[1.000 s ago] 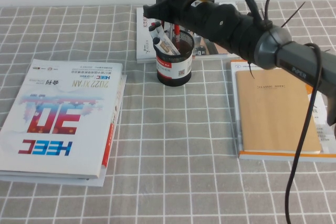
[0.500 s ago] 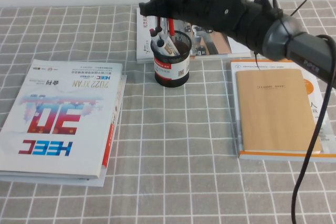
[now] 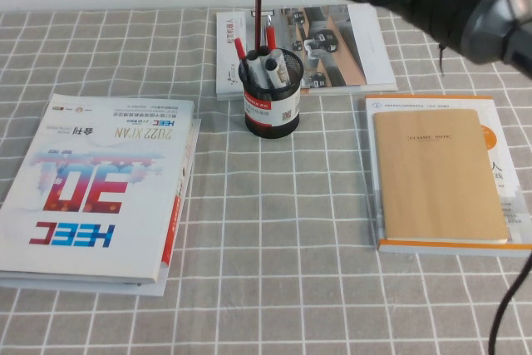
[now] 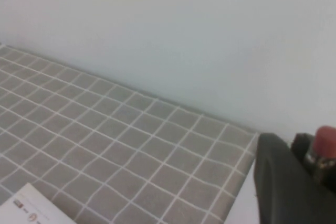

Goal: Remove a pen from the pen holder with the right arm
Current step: 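Take a marker out of the pen holder and lay it on the table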

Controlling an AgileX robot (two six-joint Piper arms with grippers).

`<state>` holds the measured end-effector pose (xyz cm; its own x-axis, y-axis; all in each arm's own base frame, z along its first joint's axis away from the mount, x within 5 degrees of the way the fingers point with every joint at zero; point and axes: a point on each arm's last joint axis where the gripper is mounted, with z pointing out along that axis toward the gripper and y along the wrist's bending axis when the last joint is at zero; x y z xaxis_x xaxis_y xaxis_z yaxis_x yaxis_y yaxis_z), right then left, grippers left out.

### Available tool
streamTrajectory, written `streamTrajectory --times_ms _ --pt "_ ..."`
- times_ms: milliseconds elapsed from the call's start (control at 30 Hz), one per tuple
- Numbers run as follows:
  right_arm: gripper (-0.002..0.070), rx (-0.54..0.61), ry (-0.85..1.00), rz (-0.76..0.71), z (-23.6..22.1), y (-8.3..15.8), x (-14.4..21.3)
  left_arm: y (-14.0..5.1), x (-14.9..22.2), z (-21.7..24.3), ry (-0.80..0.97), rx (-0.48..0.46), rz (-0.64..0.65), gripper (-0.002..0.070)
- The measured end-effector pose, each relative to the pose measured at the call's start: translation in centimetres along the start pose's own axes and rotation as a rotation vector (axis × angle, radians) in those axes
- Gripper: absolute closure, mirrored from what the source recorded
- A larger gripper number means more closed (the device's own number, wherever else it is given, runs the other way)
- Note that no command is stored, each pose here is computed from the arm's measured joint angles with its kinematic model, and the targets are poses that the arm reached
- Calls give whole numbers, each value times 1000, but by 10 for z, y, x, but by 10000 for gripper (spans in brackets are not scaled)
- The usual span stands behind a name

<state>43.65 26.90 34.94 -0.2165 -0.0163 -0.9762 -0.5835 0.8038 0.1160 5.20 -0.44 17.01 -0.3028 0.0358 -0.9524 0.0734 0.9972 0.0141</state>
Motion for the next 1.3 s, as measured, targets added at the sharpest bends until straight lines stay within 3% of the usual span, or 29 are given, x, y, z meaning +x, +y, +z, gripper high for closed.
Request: streamTrajectory --times_ms 433,600,833,1033,1300 --pt "674 -97 -36 -104 -83 26 -79 0 0 0 0 0 0 680" --pt "674 -207 138 -64 -109 40 -79 0 0 0 0 0 0 680" --pt "674 -294 514 32 -119 47 -47 0 0 0 0 0 0 680" --pt "674 -170 726 102 -101 33 -12 0 0 0 0 0 0 680" --pt "674 47 869 200 -64 5 36 0 0 0 0 0 0 680"
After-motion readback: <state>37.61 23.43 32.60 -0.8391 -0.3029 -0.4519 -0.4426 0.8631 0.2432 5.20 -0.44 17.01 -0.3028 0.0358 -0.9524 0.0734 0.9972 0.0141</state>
